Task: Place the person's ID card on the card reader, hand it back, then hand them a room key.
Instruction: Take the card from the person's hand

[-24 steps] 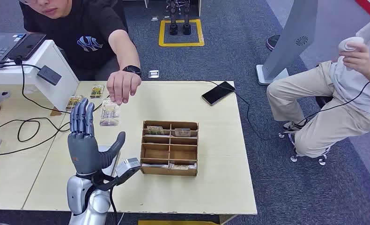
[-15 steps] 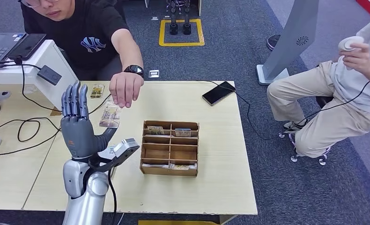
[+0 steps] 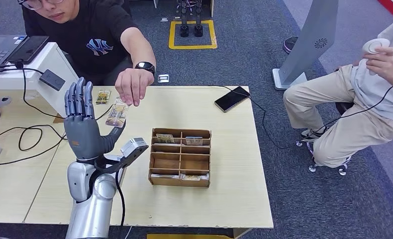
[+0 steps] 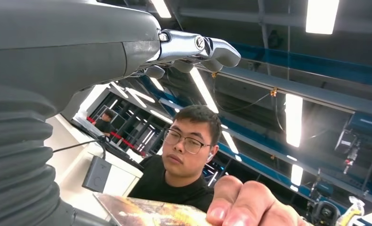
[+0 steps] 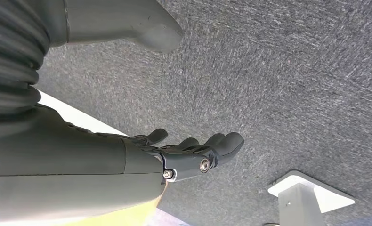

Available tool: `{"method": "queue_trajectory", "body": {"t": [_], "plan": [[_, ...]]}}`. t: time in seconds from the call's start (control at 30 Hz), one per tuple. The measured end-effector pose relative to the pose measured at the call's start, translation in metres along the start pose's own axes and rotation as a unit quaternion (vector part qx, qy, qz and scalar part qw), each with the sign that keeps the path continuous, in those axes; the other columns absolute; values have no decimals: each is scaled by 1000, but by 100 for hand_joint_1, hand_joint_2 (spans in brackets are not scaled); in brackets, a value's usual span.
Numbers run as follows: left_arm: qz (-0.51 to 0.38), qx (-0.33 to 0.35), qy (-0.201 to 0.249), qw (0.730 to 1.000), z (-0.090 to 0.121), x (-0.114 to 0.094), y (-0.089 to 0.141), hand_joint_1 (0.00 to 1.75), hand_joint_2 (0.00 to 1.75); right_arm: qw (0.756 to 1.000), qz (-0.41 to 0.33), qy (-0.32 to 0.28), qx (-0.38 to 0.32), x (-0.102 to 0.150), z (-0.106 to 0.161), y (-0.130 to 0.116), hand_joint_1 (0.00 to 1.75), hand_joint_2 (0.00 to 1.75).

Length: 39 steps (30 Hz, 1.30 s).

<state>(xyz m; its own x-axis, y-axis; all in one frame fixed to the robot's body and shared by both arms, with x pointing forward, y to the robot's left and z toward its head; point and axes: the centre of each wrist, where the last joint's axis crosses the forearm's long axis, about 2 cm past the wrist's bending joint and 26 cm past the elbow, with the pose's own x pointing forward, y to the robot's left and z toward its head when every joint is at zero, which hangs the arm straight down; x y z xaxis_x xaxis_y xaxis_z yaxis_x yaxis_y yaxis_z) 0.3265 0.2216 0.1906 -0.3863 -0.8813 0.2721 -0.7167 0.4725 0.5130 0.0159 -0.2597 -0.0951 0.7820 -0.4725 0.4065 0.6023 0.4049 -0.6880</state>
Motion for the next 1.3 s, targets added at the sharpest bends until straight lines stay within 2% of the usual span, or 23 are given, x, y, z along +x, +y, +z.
{"method": "queue_trajectory", "body": {"t": [0.67,1.03,1.3], "plan": [[16,15,-16,1000,-1,0,2,175,175,1000,-10,8,-2,1,0,1,0,175],[26,46,-40,998,-8,0,10,175,175,1000,-10,8,-2,1,0,1,0,175],[-6,60,-20,998,-2,-18,25,175,175,999,-21,27,-8,2,-1,0,0,175]]}}
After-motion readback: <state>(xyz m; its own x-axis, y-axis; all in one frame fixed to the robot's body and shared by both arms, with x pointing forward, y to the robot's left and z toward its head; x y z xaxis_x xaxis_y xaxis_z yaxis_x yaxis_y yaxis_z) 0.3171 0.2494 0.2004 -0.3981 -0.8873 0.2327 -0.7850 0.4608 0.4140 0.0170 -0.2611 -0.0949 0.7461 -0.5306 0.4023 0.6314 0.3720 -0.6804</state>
